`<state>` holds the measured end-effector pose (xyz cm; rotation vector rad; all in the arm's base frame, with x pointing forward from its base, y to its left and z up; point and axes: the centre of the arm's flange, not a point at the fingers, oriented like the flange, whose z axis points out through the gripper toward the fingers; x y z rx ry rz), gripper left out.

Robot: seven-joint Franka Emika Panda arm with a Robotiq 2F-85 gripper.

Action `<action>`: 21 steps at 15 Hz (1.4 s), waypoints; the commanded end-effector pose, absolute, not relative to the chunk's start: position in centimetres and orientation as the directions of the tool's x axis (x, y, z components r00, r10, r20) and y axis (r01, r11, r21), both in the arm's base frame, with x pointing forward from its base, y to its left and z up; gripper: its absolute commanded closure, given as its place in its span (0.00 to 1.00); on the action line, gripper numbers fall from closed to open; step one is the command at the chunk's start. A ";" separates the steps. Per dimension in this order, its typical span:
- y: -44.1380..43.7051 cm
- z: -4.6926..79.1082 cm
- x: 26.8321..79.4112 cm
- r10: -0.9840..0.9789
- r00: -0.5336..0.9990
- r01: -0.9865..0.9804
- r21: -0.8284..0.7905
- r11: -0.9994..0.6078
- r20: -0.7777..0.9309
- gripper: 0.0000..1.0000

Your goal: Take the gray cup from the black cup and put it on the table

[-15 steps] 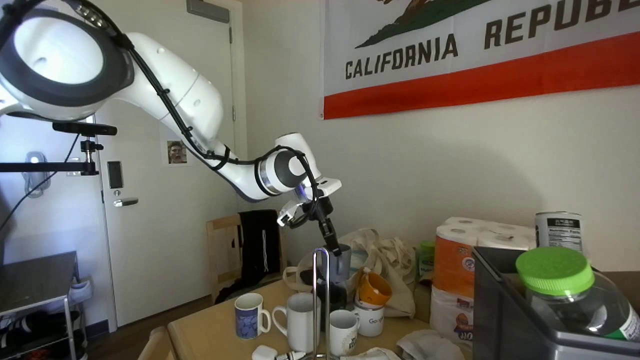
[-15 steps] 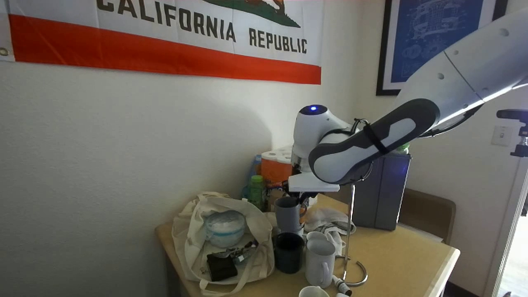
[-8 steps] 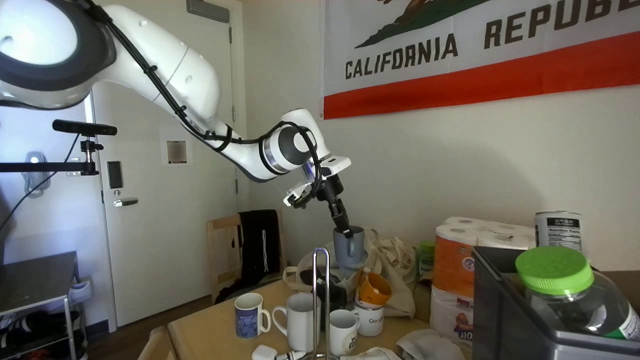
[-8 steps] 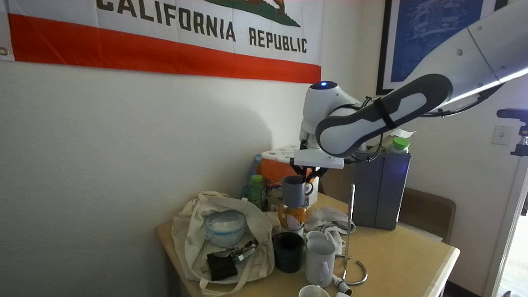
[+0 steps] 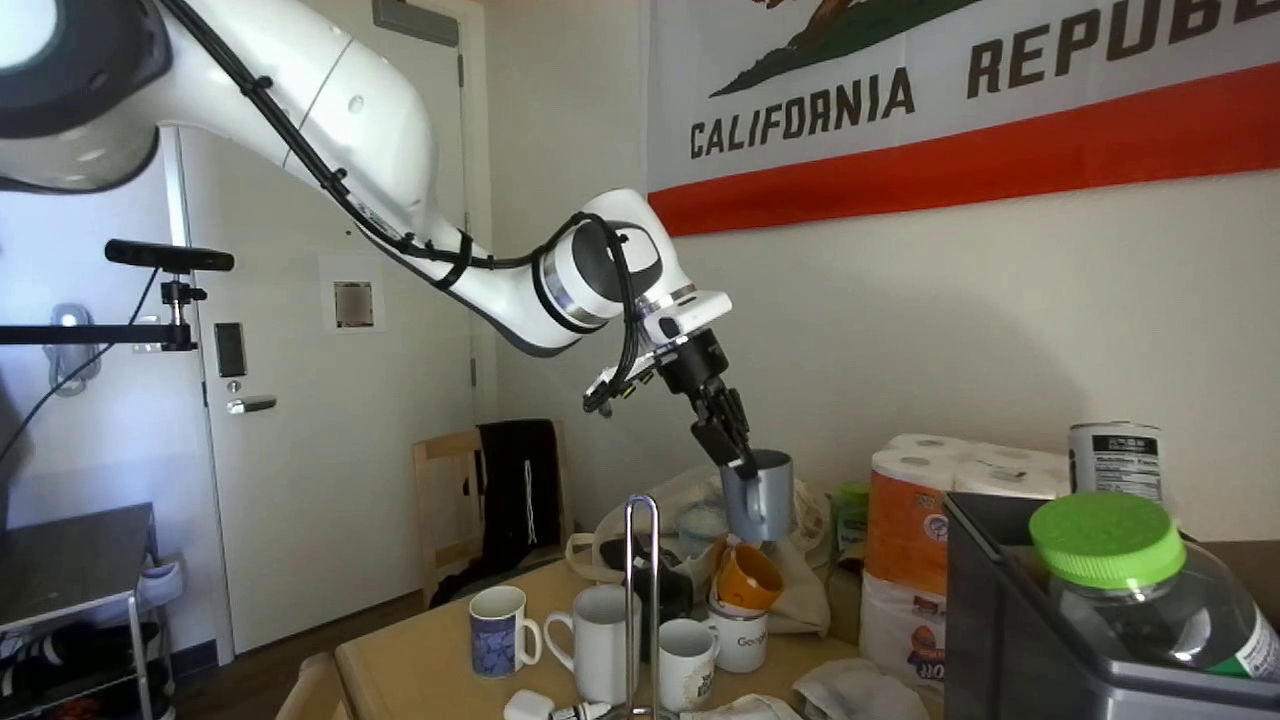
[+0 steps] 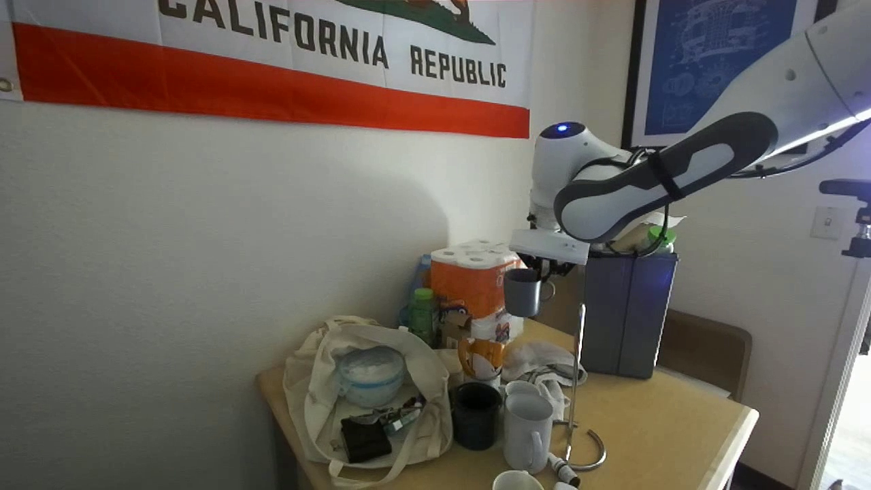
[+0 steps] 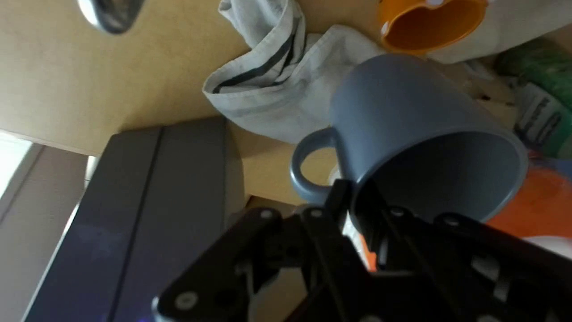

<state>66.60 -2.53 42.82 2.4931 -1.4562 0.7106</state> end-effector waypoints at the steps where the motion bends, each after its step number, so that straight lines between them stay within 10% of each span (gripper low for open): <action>1: -5.6 43.2 61.8 -0.822 0.276 -0.926 -0.094 -0.367 0.498 0.97; 21: -11.1 31.0 48.3 -0.885 -0.062 -0.994 -0.109 0.013 0.460 0.97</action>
